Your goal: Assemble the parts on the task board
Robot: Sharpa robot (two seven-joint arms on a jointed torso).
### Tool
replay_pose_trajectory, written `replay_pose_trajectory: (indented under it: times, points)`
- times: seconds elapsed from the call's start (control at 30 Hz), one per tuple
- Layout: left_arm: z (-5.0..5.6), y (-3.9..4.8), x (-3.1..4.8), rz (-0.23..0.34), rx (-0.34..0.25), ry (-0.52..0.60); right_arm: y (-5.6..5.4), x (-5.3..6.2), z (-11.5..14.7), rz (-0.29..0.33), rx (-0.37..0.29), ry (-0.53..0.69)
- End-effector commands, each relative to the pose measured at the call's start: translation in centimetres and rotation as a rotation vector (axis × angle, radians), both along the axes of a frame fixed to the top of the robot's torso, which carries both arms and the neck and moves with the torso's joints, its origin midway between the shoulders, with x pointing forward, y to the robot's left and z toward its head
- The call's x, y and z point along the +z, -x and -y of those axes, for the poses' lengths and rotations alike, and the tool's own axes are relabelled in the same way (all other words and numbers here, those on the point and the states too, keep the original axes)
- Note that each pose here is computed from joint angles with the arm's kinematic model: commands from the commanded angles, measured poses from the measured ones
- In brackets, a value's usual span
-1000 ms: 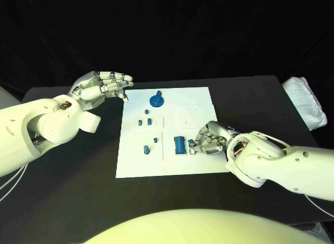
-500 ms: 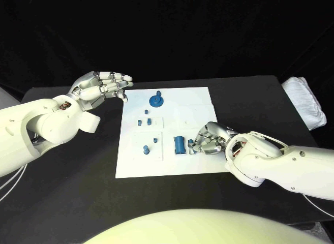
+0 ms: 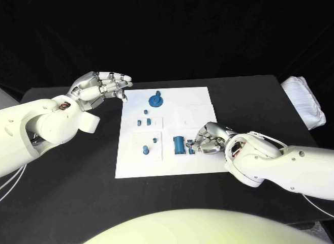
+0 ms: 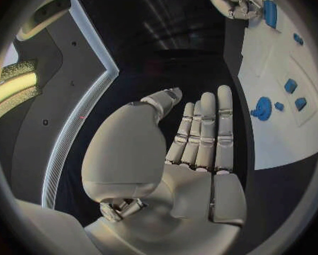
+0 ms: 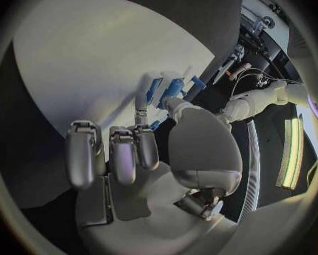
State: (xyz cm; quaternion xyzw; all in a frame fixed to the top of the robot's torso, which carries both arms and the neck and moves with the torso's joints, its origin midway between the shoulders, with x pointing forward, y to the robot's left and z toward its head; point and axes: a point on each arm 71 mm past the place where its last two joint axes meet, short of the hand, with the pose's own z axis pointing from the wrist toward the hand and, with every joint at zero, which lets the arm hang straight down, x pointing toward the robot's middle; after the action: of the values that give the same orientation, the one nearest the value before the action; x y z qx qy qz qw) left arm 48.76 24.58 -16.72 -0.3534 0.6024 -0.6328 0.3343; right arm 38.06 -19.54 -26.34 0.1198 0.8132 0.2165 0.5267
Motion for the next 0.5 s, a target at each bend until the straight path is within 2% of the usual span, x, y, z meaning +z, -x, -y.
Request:
replay_pose_trajectory:
  times: [0.03,0.37,0.5]
  points:
    - [0.2,0.04,0.06,0.001,-0.018,0.011,0.2,0.1,-0.2,0.007,0.024,-0.002]
    - [0.2,0.00,0.04,0.001,-0.016,0.010,0.3,0.1,0.8,0.007,0.039,-0.006]
    - [0.1,-0.04,0.03,0.003,-0.013,0.010,0.1,0.5,1.6,0.052,0.021,-0.050]
